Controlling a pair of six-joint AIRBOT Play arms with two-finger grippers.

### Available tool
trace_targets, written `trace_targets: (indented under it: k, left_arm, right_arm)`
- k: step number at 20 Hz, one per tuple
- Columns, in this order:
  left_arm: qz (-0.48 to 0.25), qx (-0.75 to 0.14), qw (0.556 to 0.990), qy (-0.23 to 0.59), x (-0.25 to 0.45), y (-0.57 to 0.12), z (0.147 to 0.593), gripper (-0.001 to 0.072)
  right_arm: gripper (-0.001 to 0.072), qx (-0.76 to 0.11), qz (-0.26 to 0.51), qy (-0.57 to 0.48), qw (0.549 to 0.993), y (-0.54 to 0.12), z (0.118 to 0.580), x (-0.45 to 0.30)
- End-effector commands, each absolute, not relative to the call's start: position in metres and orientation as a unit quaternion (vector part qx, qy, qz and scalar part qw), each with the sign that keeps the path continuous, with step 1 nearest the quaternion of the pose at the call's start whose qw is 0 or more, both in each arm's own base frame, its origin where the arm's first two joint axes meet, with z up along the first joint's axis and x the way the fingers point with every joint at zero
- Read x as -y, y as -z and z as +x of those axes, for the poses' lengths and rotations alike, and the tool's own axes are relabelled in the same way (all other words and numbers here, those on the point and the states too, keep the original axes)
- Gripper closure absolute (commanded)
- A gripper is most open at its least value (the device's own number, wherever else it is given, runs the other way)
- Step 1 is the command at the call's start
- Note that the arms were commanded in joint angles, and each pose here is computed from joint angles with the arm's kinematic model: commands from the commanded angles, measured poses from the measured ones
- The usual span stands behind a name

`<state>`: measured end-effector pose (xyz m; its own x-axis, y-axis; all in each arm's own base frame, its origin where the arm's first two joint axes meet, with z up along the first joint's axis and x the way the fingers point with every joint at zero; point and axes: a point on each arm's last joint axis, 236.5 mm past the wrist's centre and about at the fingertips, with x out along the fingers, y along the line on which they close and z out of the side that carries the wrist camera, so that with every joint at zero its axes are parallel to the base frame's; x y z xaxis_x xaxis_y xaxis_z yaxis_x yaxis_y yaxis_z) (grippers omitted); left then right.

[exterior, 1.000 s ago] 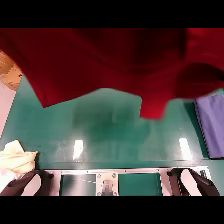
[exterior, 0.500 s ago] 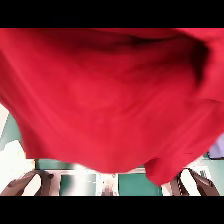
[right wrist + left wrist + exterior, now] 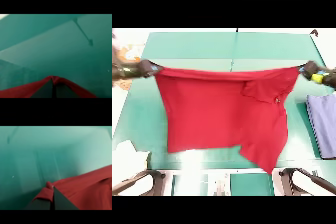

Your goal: Fold the shirts.

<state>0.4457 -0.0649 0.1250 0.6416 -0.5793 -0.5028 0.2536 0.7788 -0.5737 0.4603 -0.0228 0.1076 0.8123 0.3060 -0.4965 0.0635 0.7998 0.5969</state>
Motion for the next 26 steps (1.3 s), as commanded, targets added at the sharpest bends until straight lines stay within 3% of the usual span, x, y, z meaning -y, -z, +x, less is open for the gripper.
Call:
trace_targets:
  k: [1,7,12,19,22,26]
  left_arm:
    - [-0.256,-0.384,0.866,0.193,0.069,-0.039,0.486,0.0686]
    - [-0.262,-0.353,0.878,0.191,0.077,-0.049,0.560,0.0687]
    - [-0.262,-0.326,0.889,0.186,0.071,-0.069,0.582,0.0687]
    - [-0.229,-0.392,0.874,0.172,0.066,-0.031,0.565,0.0686]
    - [-0.216,-0.439,0.847,0.205,0.079,-0.019,0.541,0.0686]
    - [-0.188,-0.549,0.791,0.192,0.073,0.015,0.491,0.0687]
  right_arm:
    - [0.0695,-0.348,0.375,-0.066,0.856,-0.016,0.513,0.018]
    - [0.0695,-0.329,0.395,-0.117,0.849,-0.019,0.599,0.025]
    - [0.0694,-0.298,0.385,-0.122,0.865,-0.044,0.620,0.033]
    - [0.0695,-0.349,0.366,-0.126,0.853,-0.022,0.601,0.035]
    - [0.0696,-0.402,0.360,-0.151,0.828,-0.011,0.573,0.035]
    - [0.0697,-0.522,0.285,-0.120,0.795,0.031,0.513,0.049]
